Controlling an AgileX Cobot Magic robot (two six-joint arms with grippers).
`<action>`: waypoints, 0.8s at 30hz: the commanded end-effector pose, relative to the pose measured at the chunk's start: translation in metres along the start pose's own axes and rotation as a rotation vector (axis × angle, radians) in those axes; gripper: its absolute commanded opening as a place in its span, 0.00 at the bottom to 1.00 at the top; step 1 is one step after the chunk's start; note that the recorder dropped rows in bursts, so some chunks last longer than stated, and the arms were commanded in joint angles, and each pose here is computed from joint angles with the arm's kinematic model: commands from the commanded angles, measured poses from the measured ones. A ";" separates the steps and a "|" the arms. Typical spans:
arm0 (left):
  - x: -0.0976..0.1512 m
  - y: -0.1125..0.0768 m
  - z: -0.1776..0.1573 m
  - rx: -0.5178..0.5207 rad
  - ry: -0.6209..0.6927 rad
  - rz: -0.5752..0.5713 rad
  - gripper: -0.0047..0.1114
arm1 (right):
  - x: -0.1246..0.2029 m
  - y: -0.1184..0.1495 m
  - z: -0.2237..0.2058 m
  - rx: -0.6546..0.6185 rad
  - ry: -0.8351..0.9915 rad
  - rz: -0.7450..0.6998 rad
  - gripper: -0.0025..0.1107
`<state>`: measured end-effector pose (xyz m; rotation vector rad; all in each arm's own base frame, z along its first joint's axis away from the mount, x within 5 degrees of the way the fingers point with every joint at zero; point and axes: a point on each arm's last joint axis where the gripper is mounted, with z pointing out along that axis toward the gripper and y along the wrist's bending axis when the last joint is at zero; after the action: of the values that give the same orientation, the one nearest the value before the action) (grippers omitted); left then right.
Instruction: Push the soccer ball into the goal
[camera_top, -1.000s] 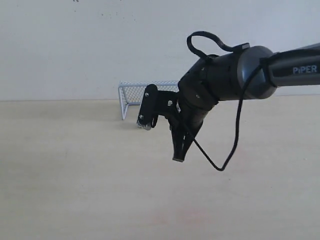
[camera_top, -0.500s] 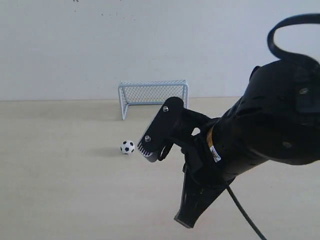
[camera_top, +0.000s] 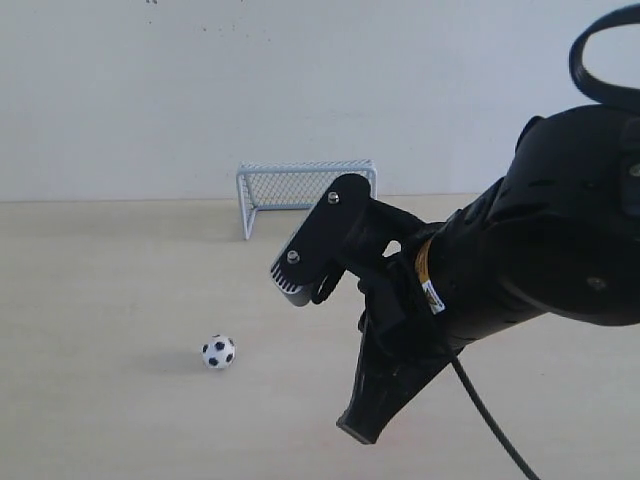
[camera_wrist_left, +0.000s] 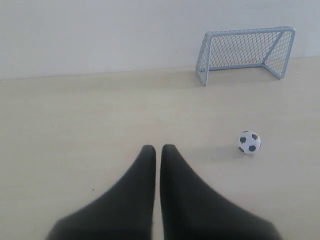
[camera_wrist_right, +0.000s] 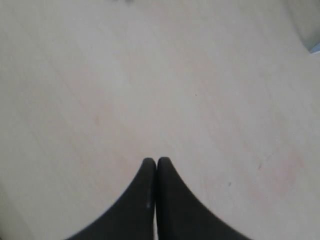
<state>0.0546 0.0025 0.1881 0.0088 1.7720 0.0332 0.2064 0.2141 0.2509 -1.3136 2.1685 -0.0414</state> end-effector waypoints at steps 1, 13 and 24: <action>0.001 0.000 0.000 -0.003 0.002 0.006 0.08 | 0.000 0.001 -0.002 -0.003 -0.013 0.005 0.02; 0.001 0.000 0.000 -0.003 0.002 0.006 0.08 | 0.007 0.001 -0.002 0.000 0.052 0.092 0.02; 0.001 0.000 0.000 -0.003 0.002 0.006 0.08 | 0.035 0.015 0.016 -0.028 0.092 0.135 0.02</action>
<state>0.0546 0.0025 0.1881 0.0088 1.7720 0.0332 0.1929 0.1981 0.2177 -1.2005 2.3581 -0.0392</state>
